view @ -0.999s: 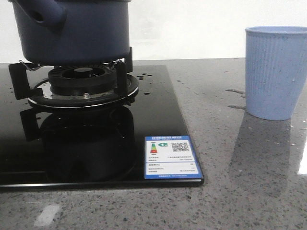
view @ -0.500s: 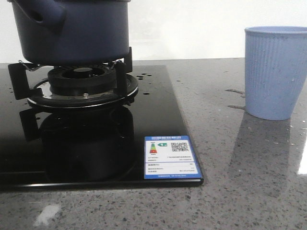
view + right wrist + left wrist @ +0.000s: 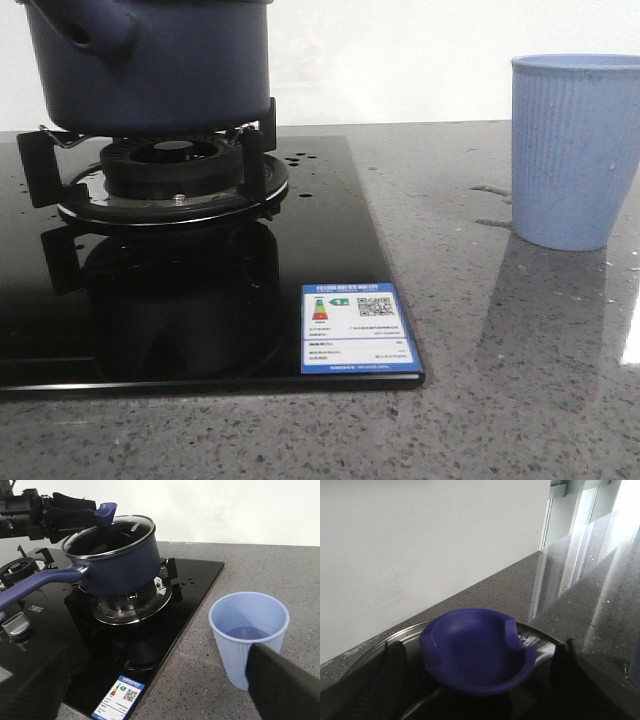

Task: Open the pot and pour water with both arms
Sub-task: 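Grasp the blue lid knob with the left gripper and lift the lid, then move the right gripper to the light blue cup and grasp it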

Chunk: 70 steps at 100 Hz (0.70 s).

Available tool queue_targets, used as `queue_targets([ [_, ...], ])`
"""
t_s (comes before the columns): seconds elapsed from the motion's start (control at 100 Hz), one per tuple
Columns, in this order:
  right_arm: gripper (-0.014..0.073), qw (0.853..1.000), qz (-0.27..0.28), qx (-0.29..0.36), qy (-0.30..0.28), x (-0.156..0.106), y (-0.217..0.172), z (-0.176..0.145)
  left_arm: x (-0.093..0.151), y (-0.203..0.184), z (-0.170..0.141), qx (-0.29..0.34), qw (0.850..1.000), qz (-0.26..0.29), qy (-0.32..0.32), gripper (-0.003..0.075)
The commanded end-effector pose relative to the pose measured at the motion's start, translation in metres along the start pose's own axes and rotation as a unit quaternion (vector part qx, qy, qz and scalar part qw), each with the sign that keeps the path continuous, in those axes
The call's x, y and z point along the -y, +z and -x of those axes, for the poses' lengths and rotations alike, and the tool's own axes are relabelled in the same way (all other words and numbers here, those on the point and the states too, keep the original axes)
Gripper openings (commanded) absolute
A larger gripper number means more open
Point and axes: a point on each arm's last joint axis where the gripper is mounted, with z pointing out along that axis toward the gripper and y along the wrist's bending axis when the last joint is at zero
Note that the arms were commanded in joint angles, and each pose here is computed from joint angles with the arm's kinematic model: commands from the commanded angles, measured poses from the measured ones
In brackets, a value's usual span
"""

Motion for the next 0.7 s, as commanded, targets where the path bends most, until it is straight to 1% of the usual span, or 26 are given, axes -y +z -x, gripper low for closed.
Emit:
queue_targets([
  [0.0, 0.0643, 0.999, -0.008, 0.037, 0.001, 0.001, 0.0, 0.015, 0.0, -0.002, 0.02, 0.054, 0.999, -0.005, 0.004, 0.0533],
  [0.14, 0.0643, 0.999, -0.008, 0.037, 0.001, 0.001, 0.0, 0.015, -0.003, 0.006, 0.016, 0.068, 0.998, -0.005, 0.007, 0.0533],
  [0.22, 0.0643, 0.999, -0.008, 0.037, 0.001, 0.001, 0.0, 0.015, 0.0, 0.012, 0.014, 0.067, 0.997, -0.013, 0.027, 0.0533],
  [0.37, 0.0643, 0.999, -0.009, 0.04, 0.001, 0.001, 0.0, 0.015, 0.002, 0.02, 0.01, 0.051, 0.998, 0.001, 0.031, 0.0508],
  [0.56, 0.0643, 0.999, -0.012, 0.046, 0.001, 0.001, 0.0, 0.016, 0.0, 0.02, 0.011, 0.054, 0.998, 0.01, 0.024, 0.0423],
  [0.69, 0.0643, 0.998, -0.015, 0.054, 0.001, 0.002, 0.0, 0.018, 0.001, 0.02, 0.011, 0.056, 0.998, 0.008, 0.024, 0.0325],
])
